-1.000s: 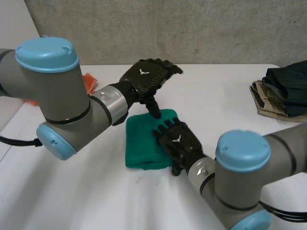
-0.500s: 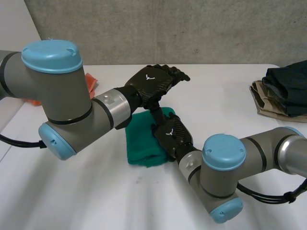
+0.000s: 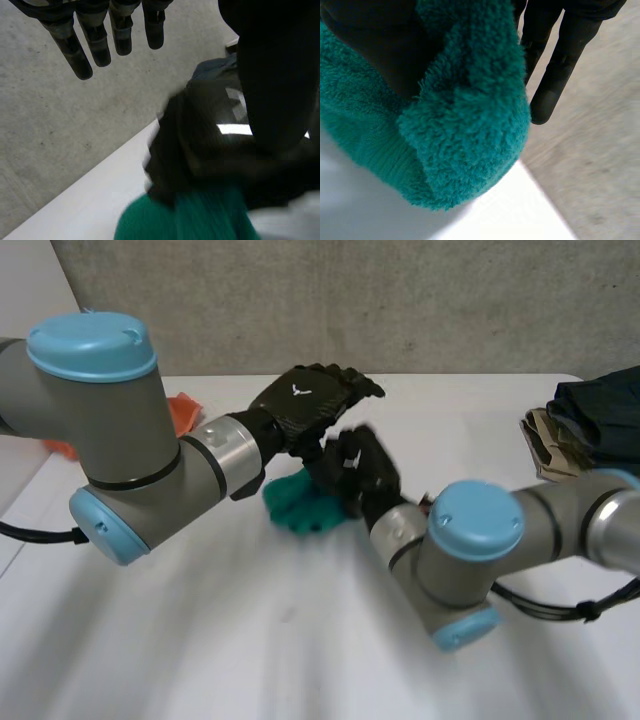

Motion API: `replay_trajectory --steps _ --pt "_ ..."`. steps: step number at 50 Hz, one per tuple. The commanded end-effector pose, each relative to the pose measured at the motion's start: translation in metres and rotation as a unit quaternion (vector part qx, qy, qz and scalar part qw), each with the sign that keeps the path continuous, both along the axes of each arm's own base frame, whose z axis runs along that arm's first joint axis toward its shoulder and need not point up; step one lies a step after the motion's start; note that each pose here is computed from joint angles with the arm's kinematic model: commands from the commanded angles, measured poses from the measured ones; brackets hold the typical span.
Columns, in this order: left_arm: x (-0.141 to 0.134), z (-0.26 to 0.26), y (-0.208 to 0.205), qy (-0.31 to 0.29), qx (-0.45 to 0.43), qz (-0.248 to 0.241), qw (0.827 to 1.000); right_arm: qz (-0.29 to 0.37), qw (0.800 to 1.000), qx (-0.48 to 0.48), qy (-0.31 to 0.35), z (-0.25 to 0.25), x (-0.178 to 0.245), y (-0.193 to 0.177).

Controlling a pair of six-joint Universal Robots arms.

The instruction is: Fold the laundry.

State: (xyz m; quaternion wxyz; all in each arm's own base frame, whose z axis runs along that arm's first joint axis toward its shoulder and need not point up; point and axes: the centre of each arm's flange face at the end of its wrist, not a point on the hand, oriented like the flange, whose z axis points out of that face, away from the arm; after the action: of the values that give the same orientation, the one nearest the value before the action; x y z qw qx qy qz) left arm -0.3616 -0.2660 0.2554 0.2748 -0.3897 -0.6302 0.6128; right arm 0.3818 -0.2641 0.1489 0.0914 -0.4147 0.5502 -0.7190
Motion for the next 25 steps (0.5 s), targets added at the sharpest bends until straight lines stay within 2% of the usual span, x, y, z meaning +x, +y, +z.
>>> replay_trajectory --steps 1,6,7,11,14,18,19,25 --pt "0.007 0.024 -0.008 0.018 -0.028 0.013 0.999 -0.056 0.994 -0.067 -0.070 0.062 -0.028 -0.057" --pt "0.013 0.043 -0.007 0.031 -0.048 0.029 0.998 -0.107 0.976 -0.144 -0.125 0.116 -0.064 -0.103" --pt "0.013 0.044 -0.007 0.032 -0.049 0.031 0.998 -0.121 0.967 -0.169 -0.148 0.133 -0.080 -0.117" --pt "0.014 0.044 -0.004 0.032 -0.047 0.031 0.998 -0.160 0.945 -0.216 -0.186 0.166 -0.127 -0.151" --pt "0.014 0.045 -0.003 0.031 -0.046 0.032 0.998 -0.181 0.935 -0.232 -0.195 0.176 -0.160 -0.172" --pt "0.014 0.039 0.000 0.025 -0.038 0.030 0.999 -0.197 0.933 -0.233 -0.192 0.169 -0.213 -0.207" --pt "0.014 0.038 0.001 0.025 -0.036 0.029 0.999 -0.201 0.935 -0.224 -0.188 0.157 -0.235 -0.224" --pt "0.013 0.031 0.007 0.018 -0.025 0.024 0.999 -0.203 0.950 -0.173 -0.163 0.095 -0.295 -0.262"
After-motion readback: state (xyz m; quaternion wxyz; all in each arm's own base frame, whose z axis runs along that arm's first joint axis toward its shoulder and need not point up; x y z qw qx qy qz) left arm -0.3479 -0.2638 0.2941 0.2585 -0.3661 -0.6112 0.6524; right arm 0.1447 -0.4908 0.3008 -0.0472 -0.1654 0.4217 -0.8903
